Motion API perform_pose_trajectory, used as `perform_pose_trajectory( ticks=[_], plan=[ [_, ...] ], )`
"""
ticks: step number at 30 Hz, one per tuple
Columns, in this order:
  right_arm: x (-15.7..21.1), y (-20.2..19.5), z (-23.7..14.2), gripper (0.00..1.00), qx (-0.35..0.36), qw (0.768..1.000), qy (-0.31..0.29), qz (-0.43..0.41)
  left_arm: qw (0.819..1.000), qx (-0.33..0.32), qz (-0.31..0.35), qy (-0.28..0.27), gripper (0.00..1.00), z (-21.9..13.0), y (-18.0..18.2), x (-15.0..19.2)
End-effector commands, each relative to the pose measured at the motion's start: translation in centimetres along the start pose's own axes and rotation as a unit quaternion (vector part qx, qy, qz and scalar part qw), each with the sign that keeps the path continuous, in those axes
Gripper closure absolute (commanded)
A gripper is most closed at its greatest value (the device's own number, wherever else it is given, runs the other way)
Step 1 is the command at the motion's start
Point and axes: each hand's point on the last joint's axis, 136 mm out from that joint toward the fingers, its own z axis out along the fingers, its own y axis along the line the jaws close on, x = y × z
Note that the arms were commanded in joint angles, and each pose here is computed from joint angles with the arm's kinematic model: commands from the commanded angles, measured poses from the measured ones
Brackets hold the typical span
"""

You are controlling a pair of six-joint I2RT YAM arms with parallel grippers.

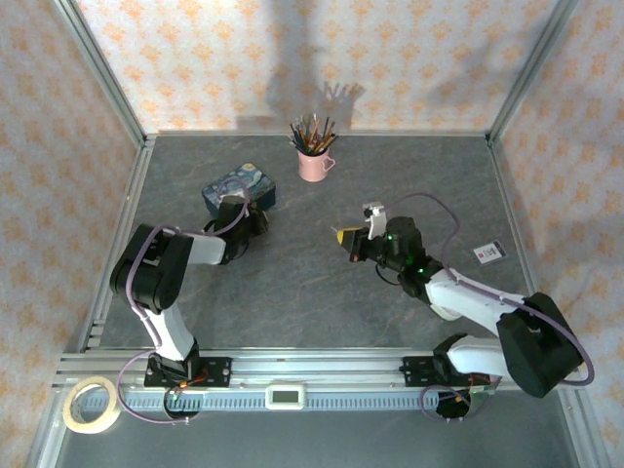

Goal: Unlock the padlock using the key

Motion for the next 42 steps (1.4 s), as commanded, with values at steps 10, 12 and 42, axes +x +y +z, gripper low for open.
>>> perform_pose_trajectory(
  ticks=[10, 12, 42],
  plan=[
    [2.3, 3.1, 3.2, 1.0, -0.067, 0.996, 0.011, 0.06, 0.963, 0.163, -0.21, 0.04, 1.0, -4.8, -6.1, 2.0],
    [2.8, 3.8, 3.9, 1.0, -0.084, 0.994, 0.017, 0.068, 0.955, 0.181, -0.23, 0.044, 1.0, -5.6, -6.8, 2.5],
    [4.8, 5.8, 7.6, 1.0, -0.192, 0.965, 0.047, 0.173, 0.929, 0.268, -0.244, 0.076, 1.0, -8.9, -11.1, 6.0]
  ],
)
